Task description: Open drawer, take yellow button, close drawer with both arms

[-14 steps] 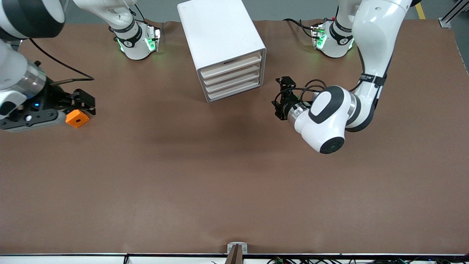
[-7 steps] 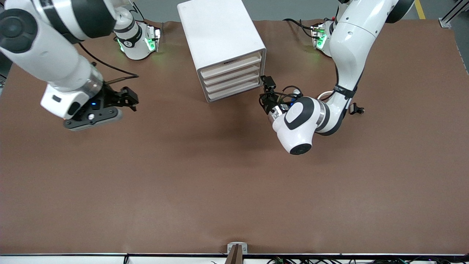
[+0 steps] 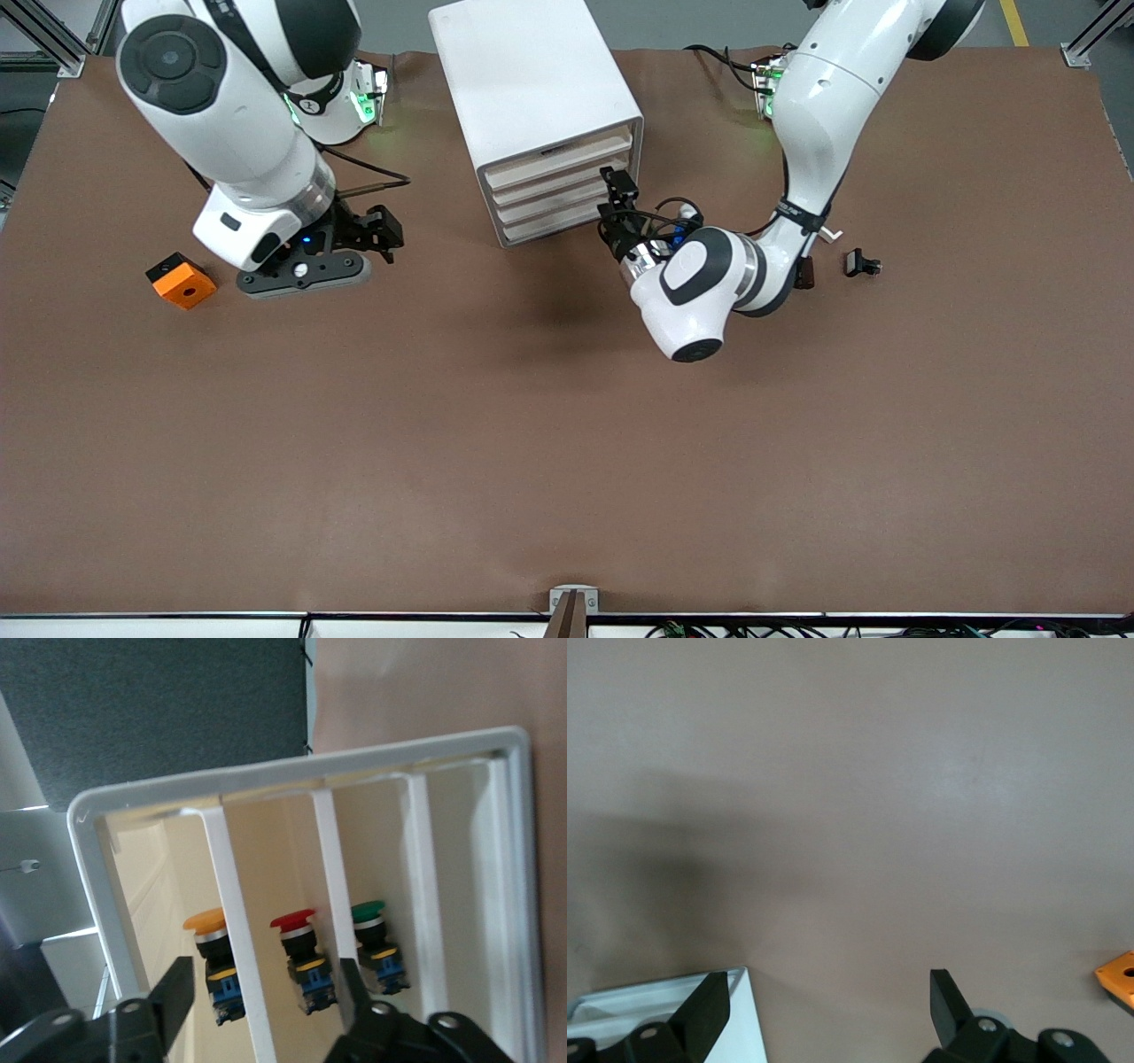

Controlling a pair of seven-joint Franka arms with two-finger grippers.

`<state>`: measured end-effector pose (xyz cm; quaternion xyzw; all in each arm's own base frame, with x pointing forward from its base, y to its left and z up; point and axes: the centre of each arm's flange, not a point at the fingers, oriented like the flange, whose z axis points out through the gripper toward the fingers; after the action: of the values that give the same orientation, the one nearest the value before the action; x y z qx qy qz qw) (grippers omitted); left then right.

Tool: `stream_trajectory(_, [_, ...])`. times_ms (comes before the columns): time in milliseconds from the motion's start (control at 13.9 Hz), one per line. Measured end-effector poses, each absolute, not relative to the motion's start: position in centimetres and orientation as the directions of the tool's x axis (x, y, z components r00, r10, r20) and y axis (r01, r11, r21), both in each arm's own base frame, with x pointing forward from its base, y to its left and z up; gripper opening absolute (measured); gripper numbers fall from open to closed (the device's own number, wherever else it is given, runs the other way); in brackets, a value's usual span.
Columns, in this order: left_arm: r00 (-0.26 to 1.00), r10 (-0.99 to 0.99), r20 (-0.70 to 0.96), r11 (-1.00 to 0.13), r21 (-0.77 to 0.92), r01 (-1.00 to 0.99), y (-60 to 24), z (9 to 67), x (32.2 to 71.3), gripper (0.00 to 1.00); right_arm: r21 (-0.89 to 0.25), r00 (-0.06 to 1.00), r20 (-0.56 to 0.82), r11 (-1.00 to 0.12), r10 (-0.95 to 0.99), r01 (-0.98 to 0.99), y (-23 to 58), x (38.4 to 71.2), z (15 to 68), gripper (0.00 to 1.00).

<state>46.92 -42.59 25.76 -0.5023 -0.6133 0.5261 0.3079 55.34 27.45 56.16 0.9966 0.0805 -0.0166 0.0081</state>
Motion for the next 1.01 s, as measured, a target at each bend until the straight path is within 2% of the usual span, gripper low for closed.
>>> stream_trajectory(72, [-0.311, 0.938, -0.155, -0.065, -0.958, 0.280, -43.0, 25.6, 46.6, 0.72, 0.013, 0.988, -0.031, -0.989, 0.148, 0.148, 28.2, 55.2, 56.0, 1.00])
stream_trajectory(144, [-0.309, 0.938, -0.156, -0.070, -0.960, 0.273, -43.5, 25.4, 46.2, 0.64, 0.013, 0.990, -0.029, -0.990, 0.138, 0.138, 28.9, 55.0, 55.7, 1.00])
stream_trajectory(216, [-0.303, 0.940, -0.156, -0.072, -0.961, 0.268, -43.9, 25.3, 45.8, 0.63, 0.014, 0.991, -0.030, -0.992, 0.129, 0.129, 29.5, 54.8, 55.4, 1.00])
stream_trajectory(720, [-0.304, 0.947, -0.106, -0.042, -0.977, 0.211, -46.7, 24.8, 43.4, 0.61, 0.016, 0.995, -0.028, -0.995, 0.094, 0.094, 30.9, 54.4, 55.0, 1.00])
stream_trajectory(864, [-0.304, 0.950, -0.076, -0.016, -0.981, 0.195, -46.9, 24.3, 43.0, 0.42, 0.015, 0.995, -0.028, -0.995, 0.093, 0.094, 30.9, 54.4, 55.0, 1.00])
stream_trajectory(936, [-0.307, 0.950, -0.064, -0.006, -0.983, 0.186, -47.0, 23.9, 42.9, 0.37, 0.015, 0.995, -0.028, -0.996, 0.093, 0.093, 30.9, 54.4, 55.1, 1.00])
stream_trajectory(1008, [-0.309, 0.949, -0.056, 0.000, -0.984, 0.178, -46.9, 23.4, 42.9, 0.37, 0.016, 0.995, -0.028, -0.996, 0.092, 0.092, 30.8, 54.5, 55.1, 1.00])
